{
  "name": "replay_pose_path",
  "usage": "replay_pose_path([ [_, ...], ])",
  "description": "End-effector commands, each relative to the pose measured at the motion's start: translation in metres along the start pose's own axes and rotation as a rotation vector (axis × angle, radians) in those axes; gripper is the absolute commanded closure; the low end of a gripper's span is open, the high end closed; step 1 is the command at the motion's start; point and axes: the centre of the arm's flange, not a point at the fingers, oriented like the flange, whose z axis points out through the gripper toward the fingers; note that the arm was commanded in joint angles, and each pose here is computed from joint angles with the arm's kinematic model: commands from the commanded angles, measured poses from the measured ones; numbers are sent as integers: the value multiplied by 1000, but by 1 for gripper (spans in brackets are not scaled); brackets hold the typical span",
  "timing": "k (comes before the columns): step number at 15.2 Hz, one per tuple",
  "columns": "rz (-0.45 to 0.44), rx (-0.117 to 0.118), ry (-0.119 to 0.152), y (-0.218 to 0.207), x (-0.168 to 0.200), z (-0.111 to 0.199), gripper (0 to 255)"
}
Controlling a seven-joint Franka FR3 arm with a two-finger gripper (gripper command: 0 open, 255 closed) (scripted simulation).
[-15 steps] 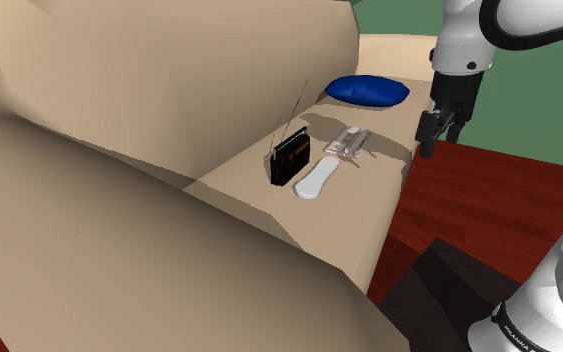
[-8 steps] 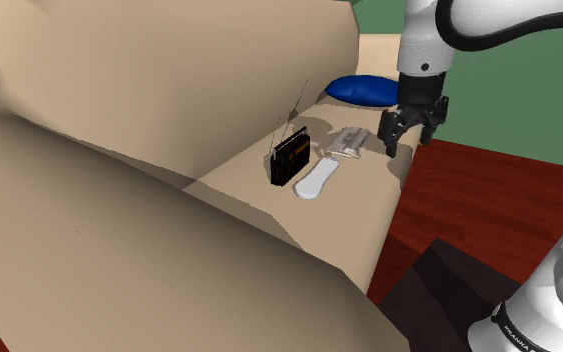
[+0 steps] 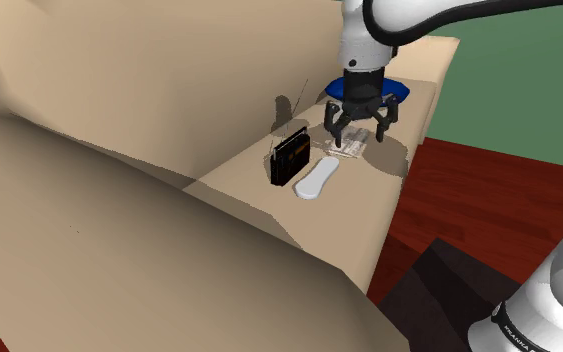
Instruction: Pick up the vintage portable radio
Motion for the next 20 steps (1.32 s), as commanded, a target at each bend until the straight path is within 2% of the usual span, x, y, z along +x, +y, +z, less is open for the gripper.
replay_pose_path([
  [1, 85, 4, 1, -23, 13, -1, 0],
  [8, 357, 14, 6, -90, 72, -11, 0],
  [15, 621, 23, 11, -138, 145, -22, 0],
  [20, 621, 23, 11, -142, 145, 4, 0],
])
